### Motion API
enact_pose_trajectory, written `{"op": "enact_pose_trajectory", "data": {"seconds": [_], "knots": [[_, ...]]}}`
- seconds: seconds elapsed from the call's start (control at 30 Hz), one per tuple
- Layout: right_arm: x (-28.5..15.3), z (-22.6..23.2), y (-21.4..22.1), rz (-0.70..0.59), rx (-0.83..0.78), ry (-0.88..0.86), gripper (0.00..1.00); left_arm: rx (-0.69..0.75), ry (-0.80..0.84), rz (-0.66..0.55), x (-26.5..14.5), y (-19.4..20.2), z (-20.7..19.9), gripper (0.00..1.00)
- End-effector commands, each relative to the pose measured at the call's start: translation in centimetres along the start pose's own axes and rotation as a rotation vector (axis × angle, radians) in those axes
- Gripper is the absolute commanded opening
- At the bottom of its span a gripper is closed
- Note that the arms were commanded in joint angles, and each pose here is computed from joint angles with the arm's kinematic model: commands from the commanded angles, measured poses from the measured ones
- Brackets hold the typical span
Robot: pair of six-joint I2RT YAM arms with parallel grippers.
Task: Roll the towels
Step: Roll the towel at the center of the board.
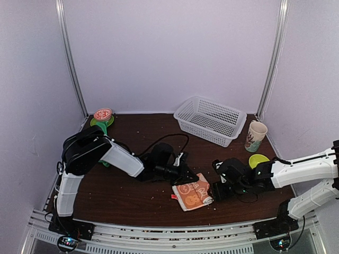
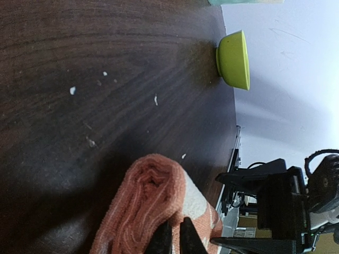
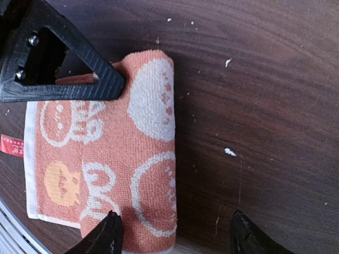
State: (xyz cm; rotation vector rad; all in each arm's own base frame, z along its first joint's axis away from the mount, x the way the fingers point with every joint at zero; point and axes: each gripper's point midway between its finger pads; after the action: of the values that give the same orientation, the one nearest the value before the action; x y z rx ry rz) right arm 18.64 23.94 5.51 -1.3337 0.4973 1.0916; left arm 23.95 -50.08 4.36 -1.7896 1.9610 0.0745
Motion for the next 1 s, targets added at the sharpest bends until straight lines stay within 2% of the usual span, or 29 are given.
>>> {"op": "enact_pose_trajectory", "data": {"seconds": [0.0,0.43,0.5,0.73,0.9,0.97], "knots": [[0.6,2.0,-0.4,-0.011,0.105,-0.153,0.70,0.018,-0.086,0.010,-0.3,1.0,1.7,0.08],[3.0,2.6,1.4,0.072,0.149,-0.247,0.65,0.013,-0.106,0.011,-0.6,1.5,1.7,0.08],[3.2,2.7,1.6,0.082,0.149,-0.249,0.57,0.015,-0.107,0.010,-0.7,1.6,1.6,0.08],[3.9,0.9,1.6,0.093,0.084,-0.095,0.15,0.025,-0.095,-0.001,-1.6,1.5,0.4,0.12],[3.2,-0.1,0.9,0.076,-0.010,0.071,0.03,0.041,-0.072,-0.017,-2.9,1.4,-1.3,0.15],[2.8,-0.5,0.8,0.074,-0.056,0.148,0.02,0.053,-0.059,-0.034,-3.7,1.2,-2.3,0.16]]}}
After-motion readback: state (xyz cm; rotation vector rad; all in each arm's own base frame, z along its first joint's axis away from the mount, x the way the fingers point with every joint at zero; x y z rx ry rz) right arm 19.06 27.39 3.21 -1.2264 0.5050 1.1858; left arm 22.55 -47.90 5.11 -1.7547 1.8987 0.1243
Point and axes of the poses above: each gripper's point midway between its finger pads, its own x axis out along the fingers, its own z axis along the line the jaws close on, y = z × x, and after that the axes turned 6 degrees about x, right-handed
